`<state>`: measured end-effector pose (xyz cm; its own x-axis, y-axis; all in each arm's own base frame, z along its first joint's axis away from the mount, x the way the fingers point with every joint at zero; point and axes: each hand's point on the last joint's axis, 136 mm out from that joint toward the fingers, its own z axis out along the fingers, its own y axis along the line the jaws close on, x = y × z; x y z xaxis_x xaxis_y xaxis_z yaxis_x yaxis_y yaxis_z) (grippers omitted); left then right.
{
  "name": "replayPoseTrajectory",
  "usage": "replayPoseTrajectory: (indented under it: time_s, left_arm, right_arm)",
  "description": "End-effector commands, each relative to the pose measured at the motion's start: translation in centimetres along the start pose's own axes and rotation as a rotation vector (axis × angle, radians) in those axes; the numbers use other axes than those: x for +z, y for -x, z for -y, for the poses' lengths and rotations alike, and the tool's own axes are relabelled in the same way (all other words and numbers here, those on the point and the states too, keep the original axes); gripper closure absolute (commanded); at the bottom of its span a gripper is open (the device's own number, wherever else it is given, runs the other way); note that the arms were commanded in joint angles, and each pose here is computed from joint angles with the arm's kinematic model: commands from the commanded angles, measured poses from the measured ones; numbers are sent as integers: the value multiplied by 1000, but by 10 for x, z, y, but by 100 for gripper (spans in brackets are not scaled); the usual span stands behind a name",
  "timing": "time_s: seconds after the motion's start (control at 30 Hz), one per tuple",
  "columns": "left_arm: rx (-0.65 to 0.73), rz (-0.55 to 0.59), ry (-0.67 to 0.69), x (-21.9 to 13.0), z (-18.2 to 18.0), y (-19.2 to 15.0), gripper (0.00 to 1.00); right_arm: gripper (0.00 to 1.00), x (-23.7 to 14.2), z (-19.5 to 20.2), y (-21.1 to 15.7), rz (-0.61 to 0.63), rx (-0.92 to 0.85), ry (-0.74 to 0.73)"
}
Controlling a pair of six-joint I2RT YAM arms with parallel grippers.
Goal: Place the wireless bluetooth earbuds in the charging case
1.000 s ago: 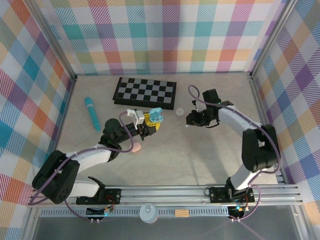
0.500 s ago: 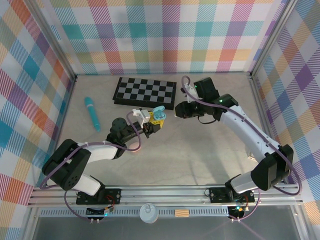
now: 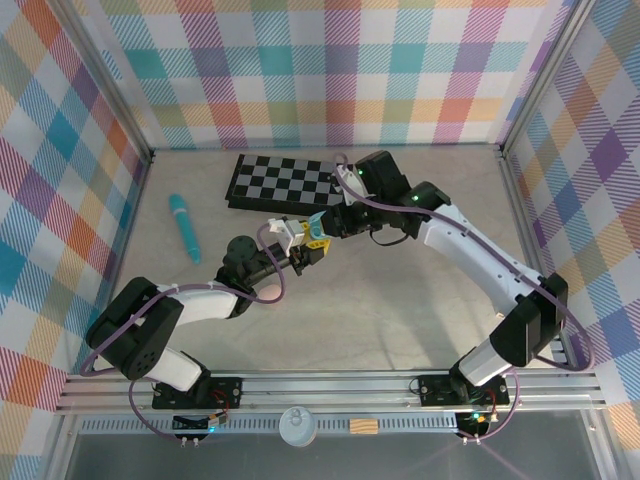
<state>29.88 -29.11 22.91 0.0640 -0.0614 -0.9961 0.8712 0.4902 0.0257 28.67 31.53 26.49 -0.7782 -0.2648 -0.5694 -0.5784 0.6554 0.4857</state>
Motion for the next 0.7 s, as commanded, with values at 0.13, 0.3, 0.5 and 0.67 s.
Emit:
replayPoseTrajectory:
  time_s: [0.13, 0.3, 0.5, 0.67]
  left_arm:
    - [48, 49, -6, 5, 2, 15, 74]
    - [41, 56, -2, 3, 3, 15, 74]
    - [31, 64, 18, 0, 0, 17, 74]
    - [26, 66, 39, 3, -4, 18, 74]
  right_arm:
    - [81, 7, -15, 9, 6, -18, 42]
    - [81, 10, -14, 11, 4, -19, 37]
    - [81, 16, -13, 5, -19, -17, 39]
    - [76, 17, -19, 0, -32, -26, 52]
